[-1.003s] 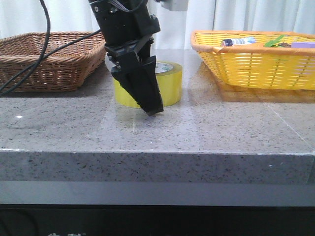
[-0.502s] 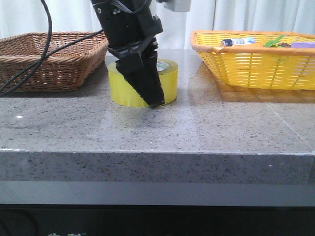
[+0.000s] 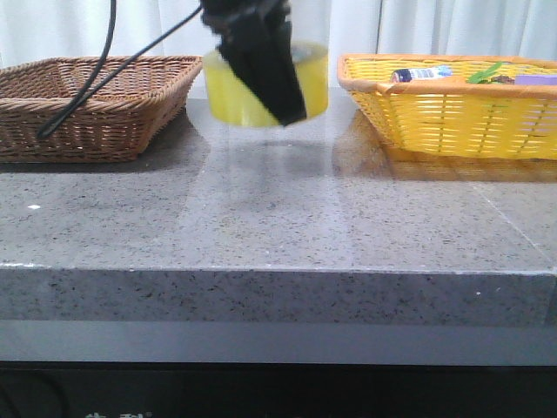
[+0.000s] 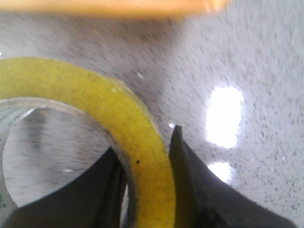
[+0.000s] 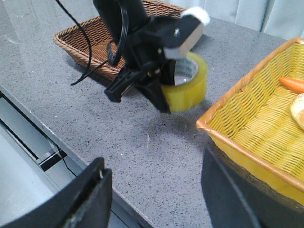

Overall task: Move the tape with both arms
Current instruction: 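Carry the tape roll with the left gripper over the brown basket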

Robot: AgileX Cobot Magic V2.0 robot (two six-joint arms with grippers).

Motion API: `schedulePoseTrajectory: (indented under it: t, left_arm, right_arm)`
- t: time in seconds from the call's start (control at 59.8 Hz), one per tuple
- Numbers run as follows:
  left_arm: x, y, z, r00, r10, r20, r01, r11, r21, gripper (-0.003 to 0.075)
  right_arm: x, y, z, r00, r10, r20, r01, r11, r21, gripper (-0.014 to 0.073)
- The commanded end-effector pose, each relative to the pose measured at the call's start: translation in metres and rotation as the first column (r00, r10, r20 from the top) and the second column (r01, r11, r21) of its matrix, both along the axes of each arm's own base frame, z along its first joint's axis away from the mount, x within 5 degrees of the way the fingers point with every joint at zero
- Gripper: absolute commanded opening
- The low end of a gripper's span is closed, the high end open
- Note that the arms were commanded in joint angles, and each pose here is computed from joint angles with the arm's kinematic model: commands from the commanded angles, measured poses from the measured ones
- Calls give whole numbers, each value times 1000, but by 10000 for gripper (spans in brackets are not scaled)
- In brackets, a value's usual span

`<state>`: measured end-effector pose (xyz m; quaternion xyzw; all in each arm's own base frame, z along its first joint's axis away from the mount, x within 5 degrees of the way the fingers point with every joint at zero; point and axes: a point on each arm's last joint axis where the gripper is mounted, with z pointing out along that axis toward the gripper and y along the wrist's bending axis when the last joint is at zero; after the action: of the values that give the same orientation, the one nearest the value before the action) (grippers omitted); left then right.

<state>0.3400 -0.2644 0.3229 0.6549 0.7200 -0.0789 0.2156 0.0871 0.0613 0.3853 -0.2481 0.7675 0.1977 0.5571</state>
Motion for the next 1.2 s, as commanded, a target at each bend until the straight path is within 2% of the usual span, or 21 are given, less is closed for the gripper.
schedulePoseTrajectory:
  t: [0.0,0.201,0.385,0.652,0.752,0.953,1.12,1.187]
  left_arm:
    - [-9,5,54,992,51,116,-38,993,-111,138]
    - [-5,16,82,963,181,199,-161,980,-114,137]
    - [-4,28,94,933,267,241,-257,964,-71,137]
    - [11,51,95,848,465,255,-460,884,-80,137]
    - [21,67,95,803,552,226,-543,833,-106,138]
    - [41,109,95,673,722,161,-705,692,-155,137]
    - [54,146,94,540,839,64,-817,541,-200,138]
    - [58,161,94,476,880,4,-857,465,-221,138]
  right_arm:
    - [0,-1,14,997,-24,75,19,998,59,444]
    - [0,-1,14,997,-24,75,19,998,59,444]
    - [0,-1,14,997,-24,75,19,998,59,444]
    - [0,-1,14,997,-24,75,19,998,59,444]
    - [0,-1,14,997,-24,75,19,998,59,444]
    - [0,-1,14,997,-24,75,19,998,59,444]
    - [0,-1,14,997,-24,75,19,998,59,444]
    - [0,-1,14,997,-24,75,19,998,59,444]
